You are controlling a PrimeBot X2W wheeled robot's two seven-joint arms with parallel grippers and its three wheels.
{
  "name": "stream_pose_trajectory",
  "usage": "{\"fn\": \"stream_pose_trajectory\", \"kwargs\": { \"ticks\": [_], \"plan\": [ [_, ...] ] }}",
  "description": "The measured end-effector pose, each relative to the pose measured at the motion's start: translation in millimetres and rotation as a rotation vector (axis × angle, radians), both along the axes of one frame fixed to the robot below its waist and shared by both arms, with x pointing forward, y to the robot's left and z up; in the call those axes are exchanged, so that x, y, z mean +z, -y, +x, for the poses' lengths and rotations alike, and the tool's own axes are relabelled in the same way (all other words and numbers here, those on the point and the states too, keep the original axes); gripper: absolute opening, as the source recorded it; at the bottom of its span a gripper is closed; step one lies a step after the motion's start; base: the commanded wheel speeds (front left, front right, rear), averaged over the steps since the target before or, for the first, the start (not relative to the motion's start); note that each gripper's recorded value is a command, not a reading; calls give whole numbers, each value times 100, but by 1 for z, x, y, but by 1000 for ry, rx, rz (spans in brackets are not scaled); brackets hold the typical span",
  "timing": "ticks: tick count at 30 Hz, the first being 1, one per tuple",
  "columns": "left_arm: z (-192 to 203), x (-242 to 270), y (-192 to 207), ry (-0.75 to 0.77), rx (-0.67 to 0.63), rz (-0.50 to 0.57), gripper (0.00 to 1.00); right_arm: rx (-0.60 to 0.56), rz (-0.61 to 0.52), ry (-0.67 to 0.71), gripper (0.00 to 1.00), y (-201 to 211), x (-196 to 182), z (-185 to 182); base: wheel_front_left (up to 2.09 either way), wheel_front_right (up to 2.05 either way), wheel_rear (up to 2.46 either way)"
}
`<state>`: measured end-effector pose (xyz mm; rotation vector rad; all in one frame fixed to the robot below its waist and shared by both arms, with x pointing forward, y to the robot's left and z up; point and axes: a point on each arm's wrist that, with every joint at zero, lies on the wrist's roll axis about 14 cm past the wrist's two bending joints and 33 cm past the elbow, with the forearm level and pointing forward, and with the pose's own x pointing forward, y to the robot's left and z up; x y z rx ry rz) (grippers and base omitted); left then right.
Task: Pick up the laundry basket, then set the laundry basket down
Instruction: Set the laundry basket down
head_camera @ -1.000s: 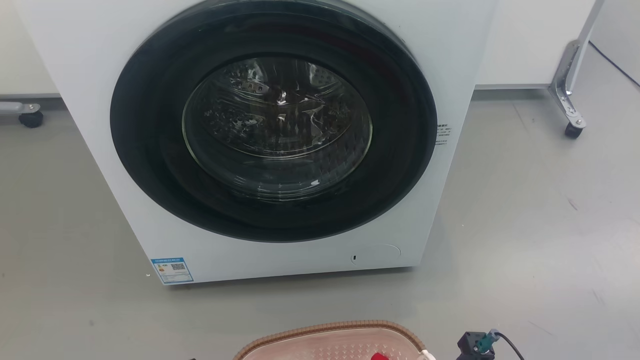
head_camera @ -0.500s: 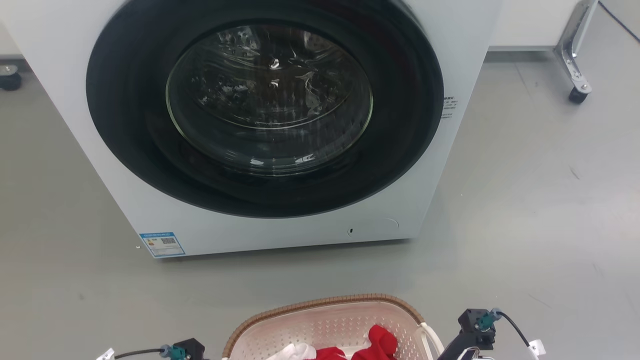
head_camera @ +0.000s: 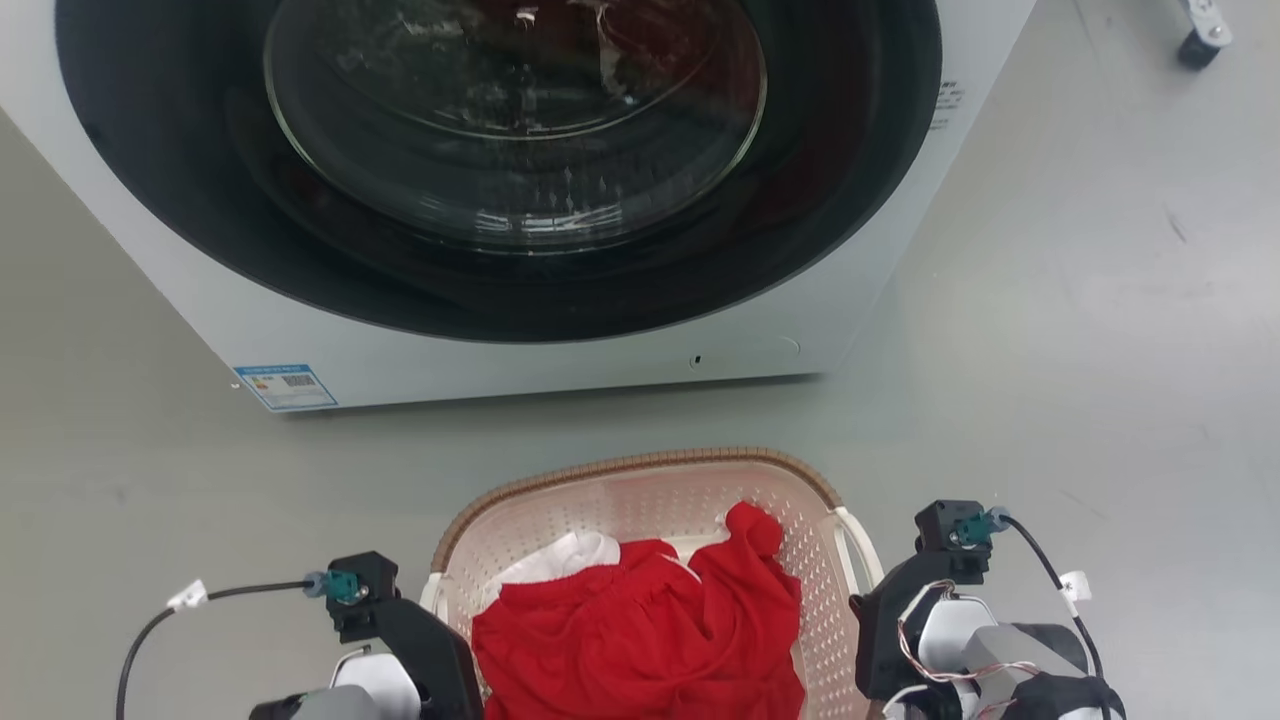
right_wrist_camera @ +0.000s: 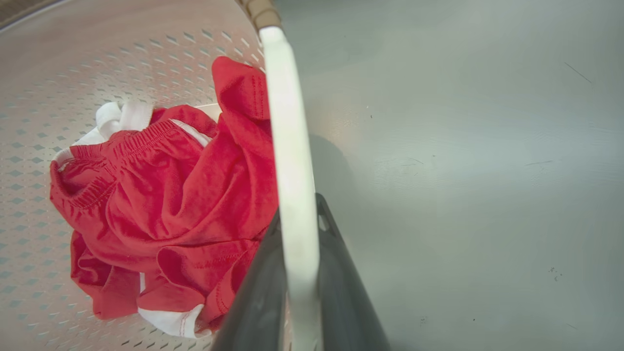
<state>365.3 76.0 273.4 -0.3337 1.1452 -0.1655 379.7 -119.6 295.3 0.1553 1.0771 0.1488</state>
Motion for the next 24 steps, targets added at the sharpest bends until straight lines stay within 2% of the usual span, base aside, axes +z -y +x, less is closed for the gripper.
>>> {"fn": "stream_pose_trajectory", "kwargs": {
  "ticks": [24],
  "plan": [
    [105,-62,-2,120,-23,46,0,-29,-11,68,0,1,-59,91,0,0,0]
  ]
}}
